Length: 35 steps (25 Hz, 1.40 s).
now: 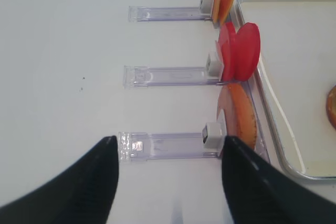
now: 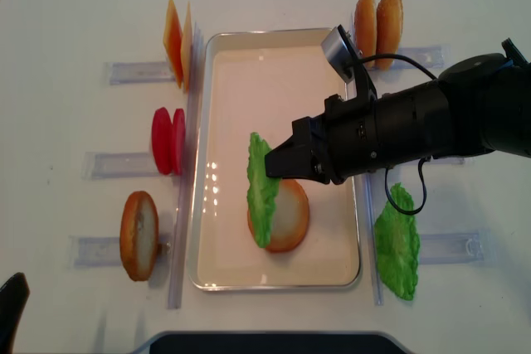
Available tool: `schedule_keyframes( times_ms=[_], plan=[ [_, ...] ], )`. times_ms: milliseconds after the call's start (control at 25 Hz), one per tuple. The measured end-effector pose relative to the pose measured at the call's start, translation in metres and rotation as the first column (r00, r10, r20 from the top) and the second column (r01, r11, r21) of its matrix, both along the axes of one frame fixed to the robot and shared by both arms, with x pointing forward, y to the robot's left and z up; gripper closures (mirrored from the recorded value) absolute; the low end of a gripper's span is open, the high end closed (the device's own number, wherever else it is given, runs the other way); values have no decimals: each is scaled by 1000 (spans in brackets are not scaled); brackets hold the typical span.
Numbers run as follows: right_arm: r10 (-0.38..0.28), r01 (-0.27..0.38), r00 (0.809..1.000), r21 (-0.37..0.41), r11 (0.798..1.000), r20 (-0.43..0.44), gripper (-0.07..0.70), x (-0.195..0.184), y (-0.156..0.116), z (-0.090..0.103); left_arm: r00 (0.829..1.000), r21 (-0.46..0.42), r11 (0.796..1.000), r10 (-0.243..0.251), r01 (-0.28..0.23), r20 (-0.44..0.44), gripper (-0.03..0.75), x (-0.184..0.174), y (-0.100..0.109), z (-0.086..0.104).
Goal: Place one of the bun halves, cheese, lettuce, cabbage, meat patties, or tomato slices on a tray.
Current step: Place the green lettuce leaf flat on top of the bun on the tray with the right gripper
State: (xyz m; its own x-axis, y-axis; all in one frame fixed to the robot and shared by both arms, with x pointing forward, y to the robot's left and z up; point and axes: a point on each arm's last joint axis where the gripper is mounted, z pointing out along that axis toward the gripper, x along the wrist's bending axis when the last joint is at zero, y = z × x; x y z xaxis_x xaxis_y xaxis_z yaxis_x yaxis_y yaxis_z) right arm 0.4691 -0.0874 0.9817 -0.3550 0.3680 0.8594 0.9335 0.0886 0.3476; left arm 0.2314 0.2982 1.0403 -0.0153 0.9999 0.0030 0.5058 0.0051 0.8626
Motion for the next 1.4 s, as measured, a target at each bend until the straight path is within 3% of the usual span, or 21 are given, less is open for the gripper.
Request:
schedule_keyframes(
  times_ms=[480,1200,1400],
  plan=[
    [35,-35,999,-10,999,-25,595,-5,12,-13,1000,0,1000,0,0,0,244,0,0,0],
    [-11,12,1000,-22,1000,2,595,1,11,-16,1000,0,1000,0,0,0,244,0,0,0],
    [-7,6,1000,-36,999,-19,595,2,12,-25,1000,0,1000,0,0,0,244,0,0,0]
  ],
)
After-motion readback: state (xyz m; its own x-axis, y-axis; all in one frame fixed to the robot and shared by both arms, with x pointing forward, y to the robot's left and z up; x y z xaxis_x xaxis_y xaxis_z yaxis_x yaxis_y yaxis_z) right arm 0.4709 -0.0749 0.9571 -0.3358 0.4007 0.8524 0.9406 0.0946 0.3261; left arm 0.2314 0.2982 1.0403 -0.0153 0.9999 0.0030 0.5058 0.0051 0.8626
